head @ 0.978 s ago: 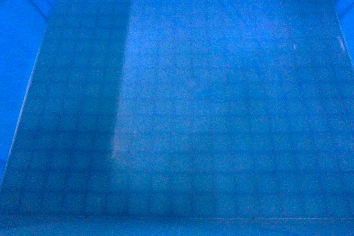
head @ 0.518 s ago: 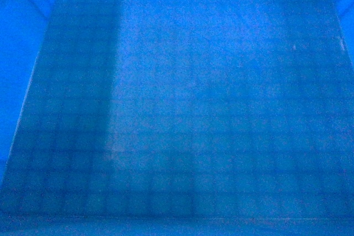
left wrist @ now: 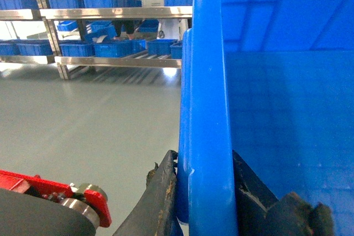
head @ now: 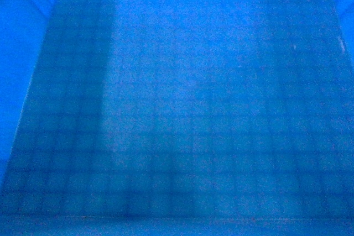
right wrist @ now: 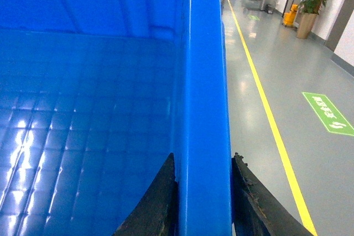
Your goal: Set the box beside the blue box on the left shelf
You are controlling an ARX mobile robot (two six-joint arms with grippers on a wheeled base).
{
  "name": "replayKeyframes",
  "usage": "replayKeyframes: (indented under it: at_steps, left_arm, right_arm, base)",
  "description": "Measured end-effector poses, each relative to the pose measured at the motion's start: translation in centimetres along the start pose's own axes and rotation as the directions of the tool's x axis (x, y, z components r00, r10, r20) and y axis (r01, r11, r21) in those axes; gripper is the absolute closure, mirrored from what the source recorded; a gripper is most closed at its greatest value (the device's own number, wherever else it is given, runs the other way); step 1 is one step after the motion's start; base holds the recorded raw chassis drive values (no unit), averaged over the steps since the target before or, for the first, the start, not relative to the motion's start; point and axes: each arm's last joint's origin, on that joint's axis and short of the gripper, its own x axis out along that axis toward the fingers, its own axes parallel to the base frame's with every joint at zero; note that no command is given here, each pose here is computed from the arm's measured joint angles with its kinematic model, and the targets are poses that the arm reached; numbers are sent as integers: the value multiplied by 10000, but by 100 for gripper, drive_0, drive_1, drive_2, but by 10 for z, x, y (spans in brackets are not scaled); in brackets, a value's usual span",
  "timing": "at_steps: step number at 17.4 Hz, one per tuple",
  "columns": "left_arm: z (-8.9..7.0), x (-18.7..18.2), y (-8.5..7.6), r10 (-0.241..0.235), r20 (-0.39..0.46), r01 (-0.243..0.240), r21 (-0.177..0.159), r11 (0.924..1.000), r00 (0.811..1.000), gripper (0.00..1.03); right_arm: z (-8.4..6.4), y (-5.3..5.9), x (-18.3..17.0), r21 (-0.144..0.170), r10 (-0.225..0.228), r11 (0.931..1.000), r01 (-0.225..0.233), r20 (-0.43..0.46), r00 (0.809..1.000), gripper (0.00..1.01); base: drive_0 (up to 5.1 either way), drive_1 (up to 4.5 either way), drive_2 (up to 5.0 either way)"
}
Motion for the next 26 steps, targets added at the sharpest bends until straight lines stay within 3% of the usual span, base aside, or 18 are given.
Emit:
replayKeyframes:
  at_steps: [6, 26]
  left_arm:
    - [0, 0, 0, 0, 0, 0, 0, 10000, 10000, 83]
    - [0, 0, 0, -26, 5, 26, -2, 10000, 10000, 83]
  right_arm:
    - [0, 0, 0, -5, 0, 10000, 0, -4, 10000, 80]
    - [0, 0, 0, -11, -34, 10000, 34, -9, 10000, 80]
  base:
    - [-153, -153, -153]
    - [-2, 422, -426]
